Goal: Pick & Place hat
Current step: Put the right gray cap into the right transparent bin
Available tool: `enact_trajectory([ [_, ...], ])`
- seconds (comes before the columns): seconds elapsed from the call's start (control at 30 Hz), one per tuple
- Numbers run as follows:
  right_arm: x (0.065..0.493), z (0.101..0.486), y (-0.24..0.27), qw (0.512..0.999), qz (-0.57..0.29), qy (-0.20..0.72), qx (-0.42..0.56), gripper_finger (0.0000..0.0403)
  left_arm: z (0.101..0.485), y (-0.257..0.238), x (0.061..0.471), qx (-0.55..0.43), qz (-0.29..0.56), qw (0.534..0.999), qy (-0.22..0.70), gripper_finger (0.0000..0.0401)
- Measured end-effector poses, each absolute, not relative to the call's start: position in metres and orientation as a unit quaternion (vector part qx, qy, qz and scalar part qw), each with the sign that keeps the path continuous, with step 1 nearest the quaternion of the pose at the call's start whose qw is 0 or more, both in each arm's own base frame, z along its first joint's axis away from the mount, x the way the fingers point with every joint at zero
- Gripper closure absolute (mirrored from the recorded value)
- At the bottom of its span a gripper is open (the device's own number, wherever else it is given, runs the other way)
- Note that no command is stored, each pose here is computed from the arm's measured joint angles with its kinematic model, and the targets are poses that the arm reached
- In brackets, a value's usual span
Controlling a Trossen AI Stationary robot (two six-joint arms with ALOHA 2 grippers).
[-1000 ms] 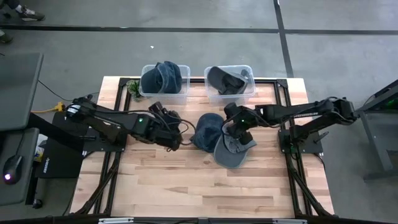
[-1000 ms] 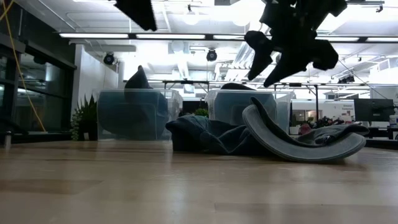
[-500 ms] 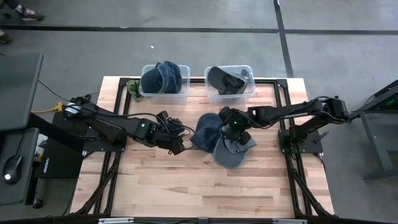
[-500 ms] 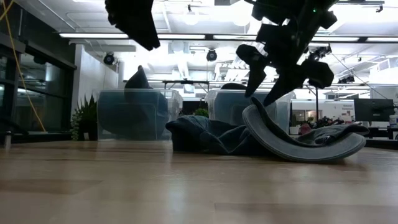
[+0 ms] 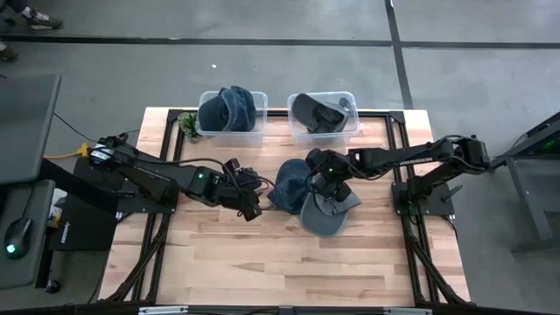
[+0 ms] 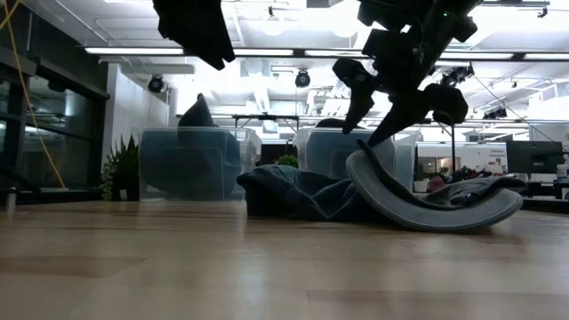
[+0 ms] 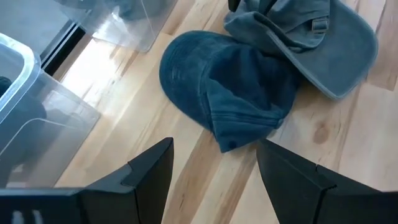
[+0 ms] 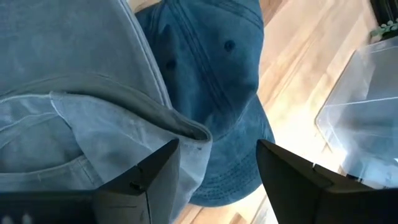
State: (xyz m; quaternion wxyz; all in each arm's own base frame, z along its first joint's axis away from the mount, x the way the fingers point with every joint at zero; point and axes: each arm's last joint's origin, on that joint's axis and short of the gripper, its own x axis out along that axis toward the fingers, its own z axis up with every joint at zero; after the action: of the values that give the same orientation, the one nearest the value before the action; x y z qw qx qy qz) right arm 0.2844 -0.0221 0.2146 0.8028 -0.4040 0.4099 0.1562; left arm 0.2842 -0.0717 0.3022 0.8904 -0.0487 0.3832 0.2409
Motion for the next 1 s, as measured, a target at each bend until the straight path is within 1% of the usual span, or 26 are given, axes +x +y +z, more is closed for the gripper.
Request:
enact_trajectory([
  [0.23,0.293,0.202,-0.023,0.801,0.169,0.416,-0.396,0.0196,0.302,-0.073,0.285,-0.053,0.229,0.891,0.388,0.0174],
  [0.4,0.296,0.188,-0.023,0.791,0.183,0.436,-0.388,0.0196,0.302,-0.073,0.285,-0.053,0.227,0.892,0.387,0.0174],
  [0.6,0.296,0.185,-0.023,0.791,0.19,0.444,-0.375,0.0203,0.302,-0.073,0.285,-0.052,0.227,0.892,0.387,0.0174],
  [0.77,0.295,0.184,-0.019,0.79,0.196,0.448,-0.371,0.0238,0.302,-0.073,0.285,-0.048,0.225,0.893,0.388,0.0174],
  [1.0,0.299,0.189,-0.007,0.787,0.203,0.438,-0.385,0.0318,0.303,-0.073,0.285,-0.049,0.225,0.893,0.387,0.0174],
])
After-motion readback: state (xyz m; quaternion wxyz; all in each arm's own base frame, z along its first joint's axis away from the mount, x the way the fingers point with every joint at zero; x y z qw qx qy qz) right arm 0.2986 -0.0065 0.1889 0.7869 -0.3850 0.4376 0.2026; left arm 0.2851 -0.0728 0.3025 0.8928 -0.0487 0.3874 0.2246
